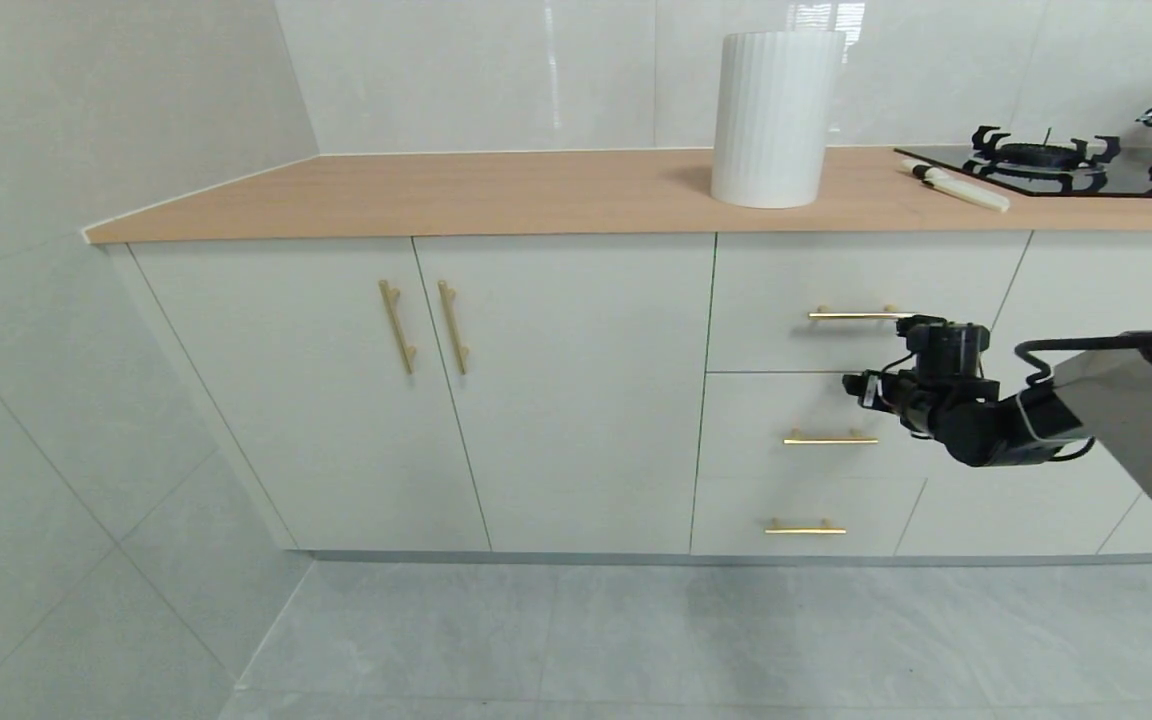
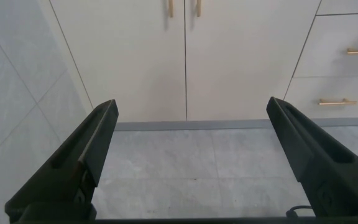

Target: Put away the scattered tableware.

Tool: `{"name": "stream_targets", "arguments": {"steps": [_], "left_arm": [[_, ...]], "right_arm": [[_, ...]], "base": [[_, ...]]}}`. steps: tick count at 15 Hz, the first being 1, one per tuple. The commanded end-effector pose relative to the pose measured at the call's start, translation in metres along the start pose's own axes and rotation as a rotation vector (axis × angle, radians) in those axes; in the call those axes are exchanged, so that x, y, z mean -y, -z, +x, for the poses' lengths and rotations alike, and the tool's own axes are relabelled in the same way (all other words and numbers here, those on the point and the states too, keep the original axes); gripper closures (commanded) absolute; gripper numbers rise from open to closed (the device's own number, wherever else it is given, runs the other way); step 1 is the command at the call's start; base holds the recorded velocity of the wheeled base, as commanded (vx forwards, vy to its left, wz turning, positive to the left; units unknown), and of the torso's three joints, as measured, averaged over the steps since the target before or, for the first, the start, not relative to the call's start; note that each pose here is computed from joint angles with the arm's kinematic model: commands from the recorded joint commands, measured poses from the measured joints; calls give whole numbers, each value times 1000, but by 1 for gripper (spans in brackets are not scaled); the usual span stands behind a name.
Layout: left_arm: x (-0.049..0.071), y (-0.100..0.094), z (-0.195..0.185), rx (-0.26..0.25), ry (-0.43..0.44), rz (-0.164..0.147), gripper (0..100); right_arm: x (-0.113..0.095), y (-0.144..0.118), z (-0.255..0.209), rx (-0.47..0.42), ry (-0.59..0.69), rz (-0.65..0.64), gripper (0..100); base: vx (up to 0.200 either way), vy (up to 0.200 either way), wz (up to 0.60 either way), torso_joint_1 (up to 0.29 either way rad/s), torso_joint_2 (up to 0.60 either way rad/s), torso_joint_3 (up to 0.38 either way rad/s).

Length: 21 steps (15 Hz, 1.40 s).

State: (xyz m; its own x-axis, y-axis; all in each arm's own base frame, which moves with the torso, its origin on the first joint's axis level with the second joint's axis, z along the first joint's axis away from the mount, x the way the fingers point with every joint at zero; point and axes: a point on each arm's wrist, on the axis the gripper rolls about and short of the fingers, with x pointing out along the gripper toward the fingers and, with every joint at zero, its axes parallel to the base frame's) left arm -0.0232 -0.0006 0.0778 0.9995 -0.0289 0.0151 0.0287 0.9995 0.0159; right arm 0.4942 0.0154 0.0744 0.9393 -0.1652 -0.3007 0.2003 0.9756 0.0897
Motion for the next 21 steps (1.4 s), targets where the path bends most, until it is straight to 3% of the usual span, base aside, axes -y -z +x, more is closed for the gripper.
{"name": "stream_targets", "arguments": {"steps": [1,2,7,11,16,21], "left_arm": [[0,0,0,-3,0,0,0],[0,0,0,-1,0,0,0],[0,0,0,-1,0,0,0],[0,0,0,-1,0,0,0],[0,0,0,-1,-1,0,0],[0,0,0,-1,0,0,0]], "right_arm": [[10,-51,-88,67,-22,17,0],[14,-55,-108,90,-25,22,0],[49,-59,-279,379,-60,42,0],[82,-21,-406,531,-42,-64,0],[106,16,-493,523,-30,-121,0],[122,65,-532,528,-26,-143,0]], "base": [[0,0,0,0,0,0],[0,0,0,0,0,0],[0,0,0,0,0,0],[0,0,0,0,0,0],[0,0,0,0,0,0],[0,0,0,0,0,0]]}}
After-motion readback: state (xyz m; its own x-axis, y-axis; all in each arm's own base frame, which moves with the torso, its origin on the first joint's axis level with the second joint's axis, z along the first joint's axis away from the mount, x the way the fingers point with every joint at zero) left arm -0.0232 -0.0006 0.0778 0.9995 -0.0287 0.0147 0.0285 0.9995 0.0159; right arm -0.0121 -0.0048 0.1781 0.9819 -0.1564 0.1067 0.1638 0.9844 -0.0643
